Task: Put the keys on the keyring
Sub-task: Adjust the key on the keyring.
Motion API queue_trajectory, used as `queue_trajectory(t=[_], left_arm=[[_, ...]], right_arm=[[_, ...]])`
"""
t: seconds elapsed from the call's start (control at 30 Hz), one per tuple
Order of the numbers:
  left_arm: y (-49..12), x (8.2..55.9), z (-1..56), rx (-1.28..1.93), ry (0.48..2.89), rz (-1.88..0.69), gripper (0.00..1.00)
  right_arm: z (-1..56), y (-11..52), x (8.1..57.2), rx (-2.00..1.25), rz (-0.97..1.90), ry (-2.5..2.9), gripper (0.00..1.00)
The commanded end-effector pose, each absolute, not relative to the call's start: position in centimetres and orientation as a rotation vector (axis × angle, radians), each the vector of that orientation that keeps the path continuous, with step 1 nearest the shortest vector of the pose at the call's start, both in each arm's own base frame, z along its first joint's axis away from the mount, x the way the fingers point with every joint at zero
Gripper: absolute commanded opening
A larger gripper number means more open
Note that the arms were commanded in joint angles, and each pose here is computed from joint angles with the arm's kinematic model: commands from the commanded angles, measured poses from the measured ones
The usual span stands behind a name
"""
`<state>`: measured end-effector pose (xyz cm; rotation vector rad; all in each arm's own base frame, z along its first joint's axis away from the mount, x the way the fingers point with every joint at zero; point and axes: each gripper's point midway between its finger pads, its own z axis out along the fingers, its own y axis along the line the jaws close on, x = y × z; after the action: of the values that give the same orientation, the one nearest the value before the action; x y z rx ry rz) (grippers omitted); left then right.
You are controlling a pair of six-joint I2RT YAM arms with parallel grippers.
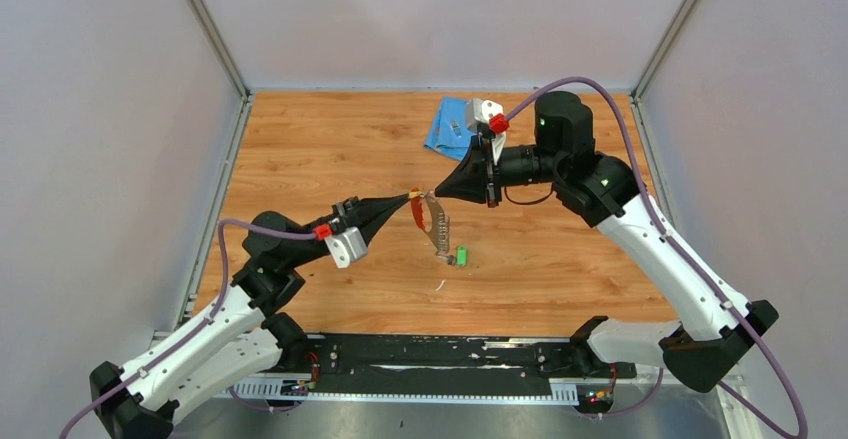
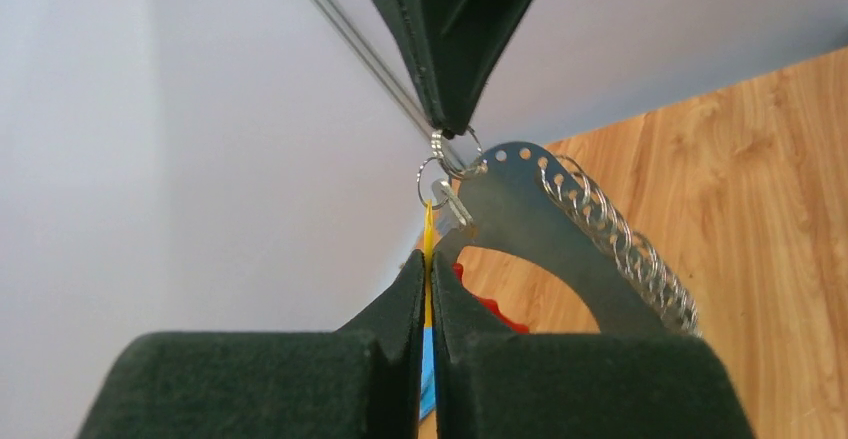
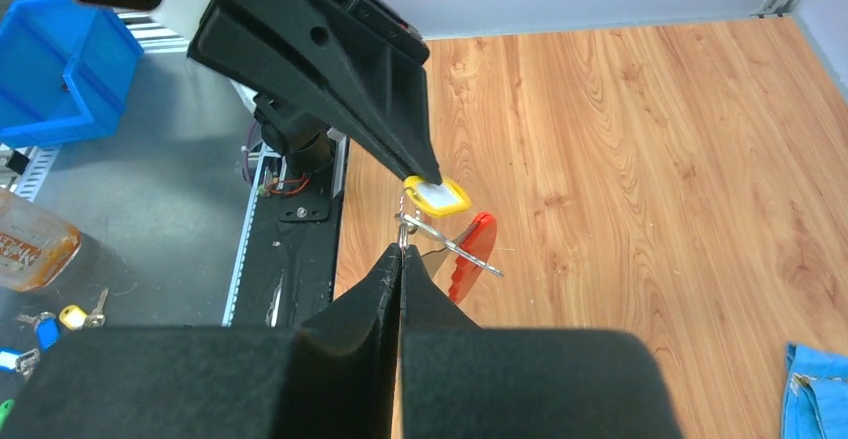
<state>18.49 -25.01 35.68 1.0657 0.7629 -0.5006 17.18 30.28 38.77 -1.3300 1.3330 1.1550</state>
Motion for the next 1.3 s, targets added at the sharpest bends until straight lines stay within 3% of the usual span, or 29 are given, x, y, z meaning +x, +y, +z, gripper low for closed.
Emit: queue_trajectory(t=[0.0,0.13,0.3,0.37,0.43,0.6,0.7,0.93,1.27], left_arm=[[-24.7,17.5,34.7,1.153,0.63,-0.386,0.0],[-25.0,16.3,33.3,1.251,0.486,-0.299,0.02],[-25.3,15.5,32.4,1.32,0.358,-0.218,0.26],[-25.3,15.8,32.9,1.296,0.4,-0.24,0.36],[-25.0,16.3,34.0,1.232,0.499,-0.315,0.53],[-24.5,15.2,38.4,1.083,0.611,-0.53,0.63],[-25.1,14.0,40.4,1.056,0.646,-0.69,0.63],[-27.5,13.7,38.4,1.188,0.842,-1.04,0.46],[-27.4,15.7,37.4,1.192,0.909,-1.057,0.47]], right_arm=[[40.4,29.8,17.4,-1.269,1.163,1.296,0.01],[40.5,30.0,17.3,-1.259,1.2,1.291,0.01],[40.2,30.2,17.0,-1.257,1.241,1.293,0.01],[40.1,30.3,16.9,-1.257,1.246,1.295,0.01],[39.8,30.2,16.9,-1.257,1.248,1.301,0.01],[39.3,30.2,16.7,-1.267,1.255,1.305,0.0],[39.0,30.2,16.7,-1.27,1.265,1.305,0.01],[38.7,30.4,16.4,-1.28,1.29,1.302,0.01],[38.5,30.5,16.1,-1.296,1.316,1.301,0.01]])
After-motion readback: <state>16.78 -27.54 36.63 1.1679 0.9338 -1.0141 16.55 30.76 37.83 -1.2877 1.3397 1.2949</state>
